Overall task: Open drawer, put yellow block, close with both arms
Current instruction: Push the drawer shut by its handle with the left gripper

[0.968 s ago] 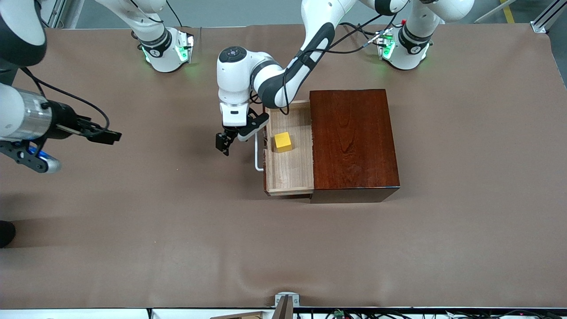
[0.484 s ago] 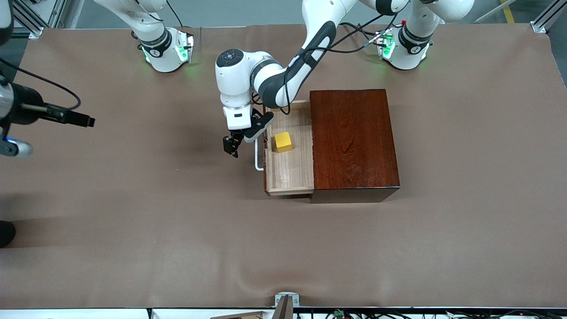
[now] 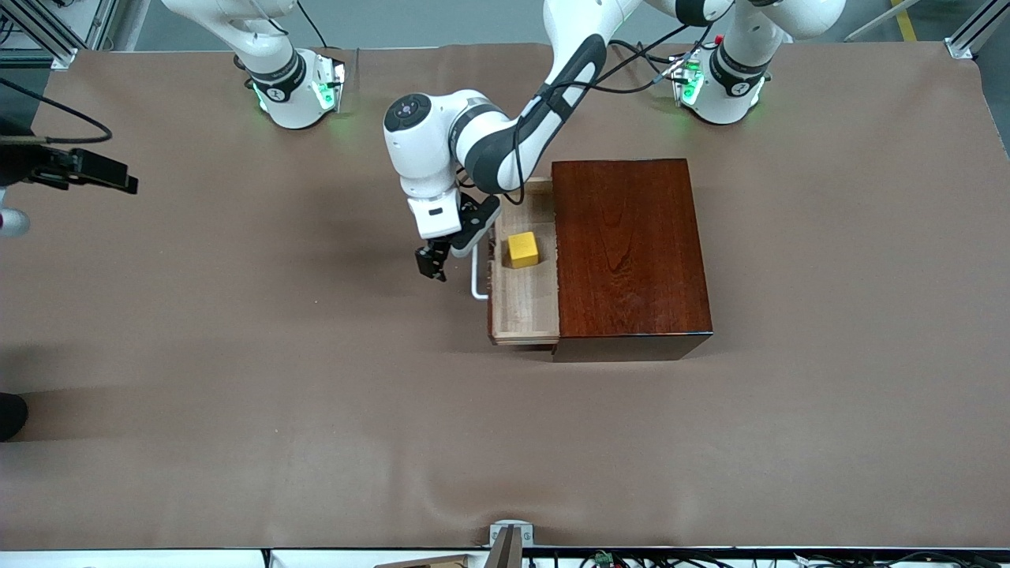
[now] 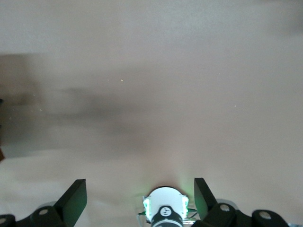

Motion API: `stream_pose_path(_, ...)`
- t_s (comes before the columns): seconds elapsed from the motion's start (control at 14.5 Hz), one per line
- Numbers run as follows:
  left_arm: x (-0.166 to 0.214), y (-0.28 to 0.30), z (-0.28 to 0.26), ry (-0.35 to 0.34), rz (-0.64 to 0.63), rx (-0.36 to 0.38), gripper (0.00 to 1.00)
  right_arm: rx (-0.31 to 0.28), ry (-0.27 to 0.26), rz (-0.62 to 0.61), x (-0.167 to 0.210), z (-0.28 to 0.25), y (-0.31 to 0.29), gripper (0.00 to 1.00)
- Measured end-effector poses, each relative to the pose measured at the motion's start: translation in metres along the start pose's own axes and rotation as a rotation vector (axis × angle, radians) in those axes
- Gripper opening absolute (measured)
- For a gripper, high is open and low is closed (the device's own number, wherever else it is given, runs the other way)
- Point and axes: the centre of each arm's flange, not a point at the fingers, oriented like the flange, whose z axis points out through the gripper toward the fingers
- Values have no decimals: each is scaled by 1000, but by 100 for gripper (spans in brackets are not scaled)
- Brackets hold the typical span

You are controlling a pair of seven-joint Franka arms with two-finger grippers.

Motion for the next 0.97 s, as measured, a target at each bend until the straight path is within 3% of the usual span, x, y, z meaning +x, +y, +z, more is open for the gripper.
stream_pose_path(0.35, 41, -3, 16, 77, -48, 156, 100, 6, 89, -50, -16, -1, 9, 100)
stream_pose_path(0.62, 61, -4, 23, 103, -72, 217, 100, 5, 129, -136, -26, 4, 11, 100)
stream_pose_path(0.97, 77, -5, 28, 119, -92, 272, 100, -14, 171, -135, -26, -5, 15, 100)
